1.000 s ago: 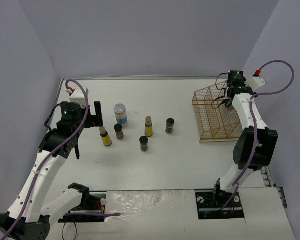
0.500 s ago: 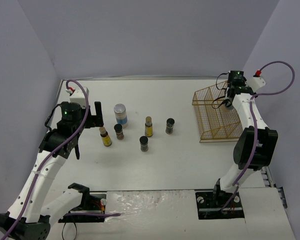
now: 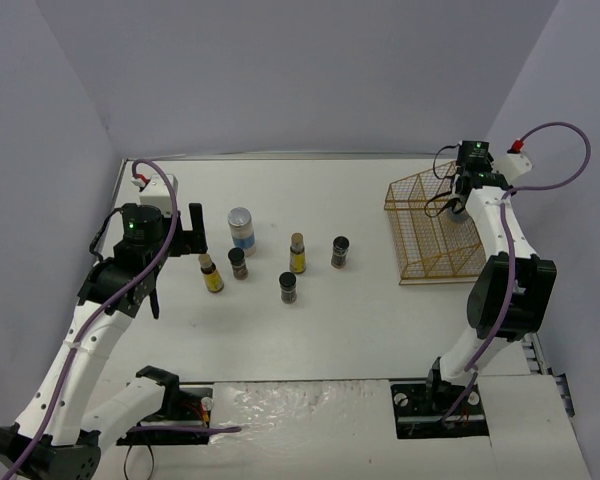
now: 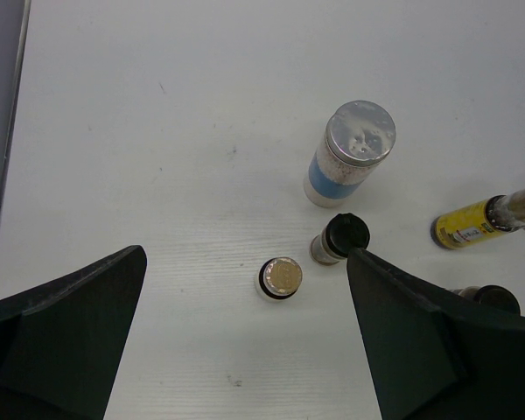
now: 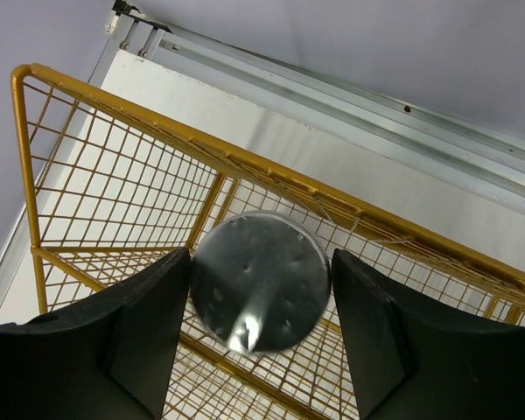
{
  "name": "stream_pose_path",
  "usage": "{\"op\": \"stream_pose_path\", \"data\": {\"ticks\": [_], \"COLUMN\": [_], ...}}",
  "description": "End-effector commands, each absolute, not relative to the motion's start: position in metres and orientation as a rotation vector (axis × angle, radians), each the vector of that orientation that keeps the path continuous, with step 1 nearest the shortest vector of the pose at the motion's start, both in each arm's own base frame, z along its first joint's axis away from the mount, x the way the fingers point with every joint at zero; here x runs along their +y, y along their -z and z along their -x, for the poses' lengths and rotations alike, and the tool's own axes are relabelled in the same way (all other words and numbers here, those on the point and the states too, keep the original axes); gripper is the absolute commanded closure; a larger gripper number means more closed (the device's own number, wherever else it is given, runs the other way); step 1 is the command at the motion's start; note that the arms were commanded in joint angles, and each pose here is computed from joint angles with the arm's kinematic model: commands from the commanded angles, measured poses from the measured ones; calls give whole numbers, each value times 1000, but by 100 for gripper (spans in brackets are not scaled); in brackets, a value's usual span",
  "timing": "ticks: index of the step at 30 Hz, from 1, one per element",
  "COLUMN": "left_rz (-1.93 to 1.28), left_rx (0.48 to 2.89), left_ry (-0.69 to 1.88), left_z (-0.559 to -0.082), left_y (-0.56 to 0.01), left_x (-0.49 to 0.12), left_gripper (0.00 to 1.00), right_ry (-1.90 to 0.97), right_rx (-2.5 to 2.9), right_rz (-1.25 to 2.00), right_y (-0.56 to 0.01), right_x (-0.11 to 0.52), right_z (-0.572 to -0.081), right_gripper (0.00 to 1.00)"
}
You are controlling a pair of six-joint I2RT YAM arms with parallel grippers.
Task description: Organize the condiment bottles
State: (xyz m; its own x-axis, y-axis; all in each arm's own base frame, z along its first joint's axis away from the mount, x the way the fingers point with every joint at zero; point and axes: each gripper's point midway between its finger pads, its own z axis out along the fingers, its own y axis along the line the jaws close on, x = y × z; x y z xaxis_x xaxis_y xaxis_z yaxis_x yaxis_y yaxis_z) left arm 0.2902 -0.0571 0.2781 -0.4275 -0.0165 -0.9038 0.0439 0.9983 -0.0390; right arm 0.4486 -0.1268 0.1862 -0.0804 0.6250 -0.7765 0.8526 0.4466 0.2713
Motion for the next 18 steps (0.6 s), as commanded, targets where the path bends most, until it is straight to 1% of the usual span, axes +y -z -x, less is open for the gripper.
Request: {"op": "stream_pose_path", "data": {"ticks": [1, 4, 8, 14, 18], "left_rz": [-3, -4, -3, -3, -3], "left_rx": [1920, 1921, 1920, 1920, 1920], "left_ry": [104, 103, 102, 102, 102], "left_z": [-295, -296, -296, -296, -295], "left_y": [-303, -302, -303, -303, -303], "left_x": [-61, -61, -61, -61, -61], "left_gripper": [3, 3, 3, 3, 3], "right_ry": [254, 247, 233, 188, 151], "right_rx": [1697, 1697, 1688, 1675, 1678], "right_rz": [-1259, -1257, -1250, -1187, -1070], "right_y": [-214, -215, -223, -254, -291], "right_x": [-128, -127, -126, -120, -111], "right_z": [-466, -467, -465, -459, -450], "right_gripper": [31, 27, 27, 24, 14]}}
